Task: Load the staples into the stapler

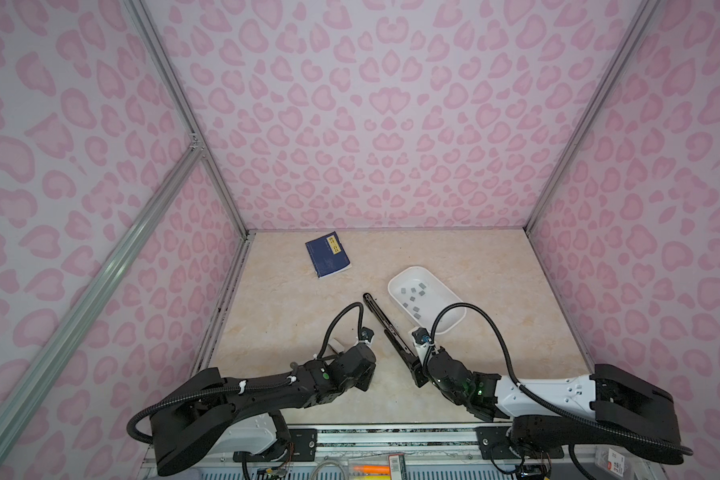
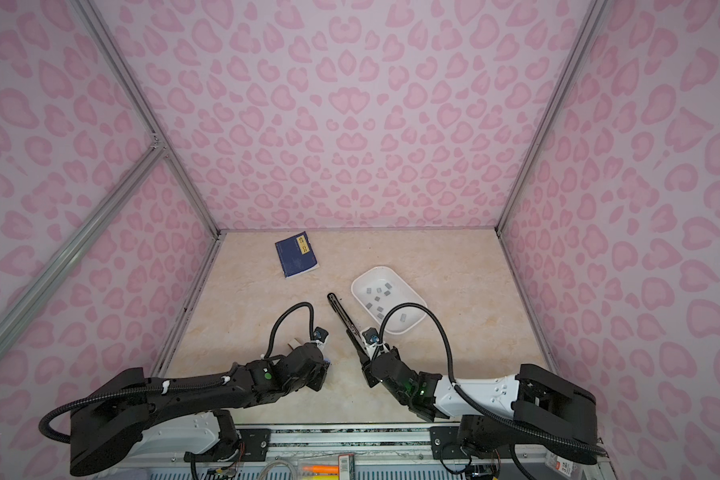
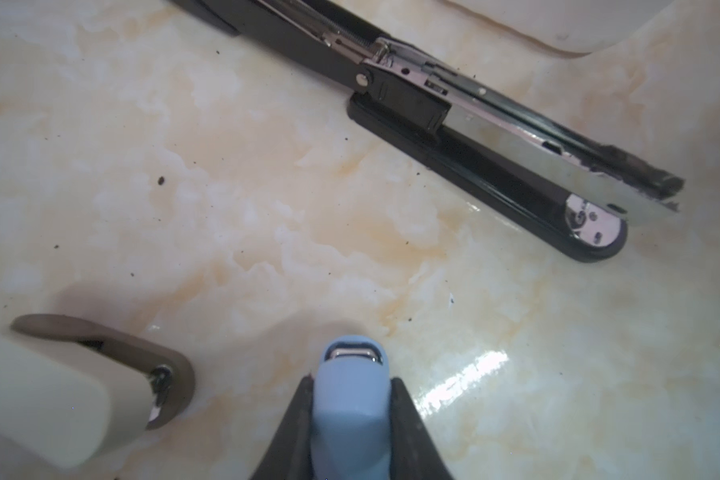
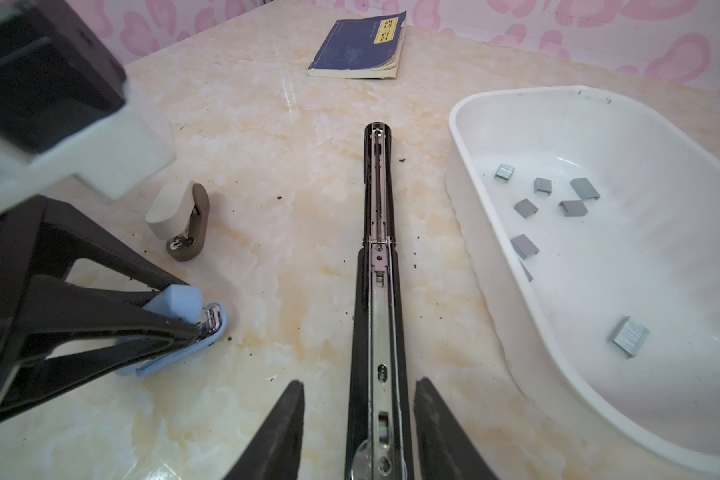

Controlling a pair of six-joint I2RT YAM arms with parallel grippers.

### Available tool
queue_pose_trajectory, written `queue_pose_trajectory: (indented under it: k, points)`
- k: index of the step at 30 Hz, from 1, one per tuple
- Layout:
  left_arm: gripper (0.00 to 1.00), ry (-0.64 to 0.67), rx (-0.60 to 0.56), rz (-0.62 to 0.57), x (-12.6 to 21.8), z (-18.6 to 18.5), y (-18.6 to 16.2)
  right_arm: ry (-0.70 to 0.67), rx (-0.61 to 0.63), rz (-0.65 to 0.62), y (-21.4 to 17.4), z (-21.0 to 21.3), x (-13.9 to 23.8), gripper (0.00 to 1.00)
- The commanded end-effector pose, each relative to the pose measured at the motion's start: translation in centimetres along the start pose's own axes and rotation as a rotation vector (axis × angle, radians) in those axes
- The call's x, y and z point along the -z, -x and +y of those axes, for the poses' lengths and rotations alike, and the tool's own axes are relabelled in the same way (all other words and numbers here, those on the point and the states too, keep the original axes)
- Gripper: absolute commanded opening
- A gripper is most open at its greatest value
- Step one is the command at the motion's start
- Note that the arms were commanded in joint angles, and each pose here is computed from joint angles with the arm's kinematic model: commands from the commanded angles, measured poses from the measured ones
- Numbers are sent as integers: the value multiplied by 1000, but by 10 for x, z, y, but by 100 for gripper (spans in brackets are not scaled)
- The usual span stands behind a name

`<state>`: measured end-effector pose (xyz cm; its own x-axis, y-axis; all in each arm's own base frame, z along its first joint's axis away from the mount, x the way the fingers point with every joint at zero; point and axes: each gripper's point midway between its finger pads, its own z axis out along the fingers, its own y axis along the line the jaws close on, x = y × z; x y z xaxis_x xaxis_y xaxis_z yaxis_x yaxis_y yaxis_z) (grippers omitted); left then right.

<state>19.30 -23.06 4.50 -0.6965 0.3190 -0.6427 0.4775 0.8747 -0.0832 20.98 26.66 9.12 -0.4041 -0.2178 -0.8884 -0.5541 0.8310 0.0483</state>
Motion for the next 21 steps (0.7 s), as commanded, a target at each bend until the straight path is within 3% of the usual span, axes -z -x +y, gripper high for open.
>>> queue_pose_trajectory:
  k: [1, 12, 21]
  points:
    - [19, -35, -26, -48, 9, -8, 17, 43, -33, -24, 8, 9, 0, 44]
    - [6, -232, -221, -125, 32, -55, 42, 222, -105, -50, 27, 42, 3, 43]
    - [3, -234, -253, -190, 45, -61, 56, 227, -131, -17, 18, 45, -7, 40]
